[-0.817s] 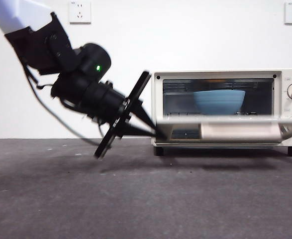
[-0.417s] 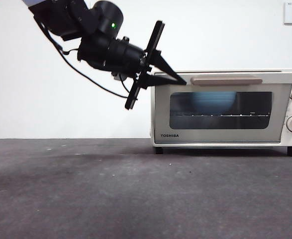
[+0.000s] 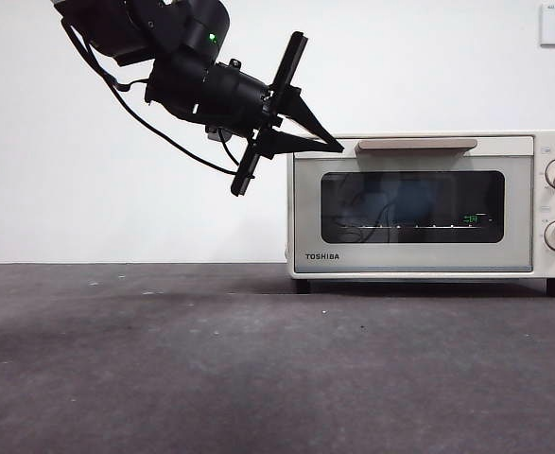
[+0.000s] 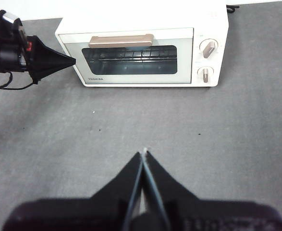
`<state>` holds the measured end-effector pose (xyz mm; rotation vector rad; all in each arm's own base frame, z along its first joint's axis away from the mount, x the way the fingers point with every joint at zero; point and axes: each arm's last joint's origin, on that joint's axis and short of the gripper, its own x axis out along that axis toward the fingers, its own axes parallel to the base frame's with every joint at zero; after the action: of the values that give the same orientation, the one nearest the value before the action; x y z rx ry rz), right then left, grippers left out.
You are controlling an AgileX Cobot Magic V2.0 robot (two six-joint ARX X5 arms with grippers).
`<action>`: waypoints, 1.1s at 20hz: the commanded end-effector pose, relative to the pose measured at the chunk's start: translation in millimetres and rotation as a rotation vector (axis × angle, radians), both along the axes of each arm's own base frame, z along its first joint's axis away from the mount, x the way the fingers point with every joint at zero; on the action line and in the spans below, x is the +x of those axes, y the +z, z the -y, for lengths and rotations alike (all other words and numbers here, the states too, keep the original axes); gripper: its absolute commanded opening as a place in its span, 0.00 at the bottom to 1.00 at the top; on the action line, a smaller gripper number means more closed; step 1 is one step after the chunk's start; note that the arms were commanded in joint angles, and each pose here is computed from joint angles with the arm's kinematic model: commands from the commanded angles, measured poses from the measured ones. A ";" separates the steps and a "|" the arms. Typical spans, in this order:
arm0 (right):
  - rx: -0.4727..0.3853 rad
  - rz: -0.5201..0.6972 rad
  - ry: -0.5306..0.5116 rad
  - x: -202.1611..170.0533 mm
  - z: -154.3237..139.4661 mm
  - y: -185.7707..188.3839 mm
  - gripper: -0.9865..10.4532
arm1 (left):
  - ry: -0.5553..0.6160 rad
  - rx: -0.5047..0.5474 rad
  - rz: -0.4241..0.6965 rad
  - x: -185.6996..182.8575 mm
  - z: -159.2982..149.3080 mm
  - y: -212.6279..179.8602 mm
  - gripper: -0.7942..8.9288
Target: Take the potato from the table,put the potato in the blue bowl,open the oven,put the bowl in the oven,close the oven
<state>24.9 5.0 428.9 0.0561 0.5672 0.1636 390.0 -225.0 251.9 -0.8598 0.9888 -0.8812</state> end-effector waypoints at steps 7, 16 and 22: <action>-0.011 -0.015 0.000 4.4 -0.5 -1.0 0.08 | -0.088 -0.030 0.025 -2.9 -0.4 3.6 0.08; -0.017 -0.065 0.001 9.3 -1.2 -3.6 0.09 | -0.153 0.078 0.300 -44.3 -16.7 67.1 0.08; -0.022 -0.091 0.000 17.8 -2.4 -4.1 0.09 | 0.002 0.481 0.598 -146.8 -65.8 152.9 0.08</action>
<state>42.6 7.6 427.1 0.0521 0.6369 0.1593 247.4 -162.4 401.8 -0.2569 0.6765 -0.7857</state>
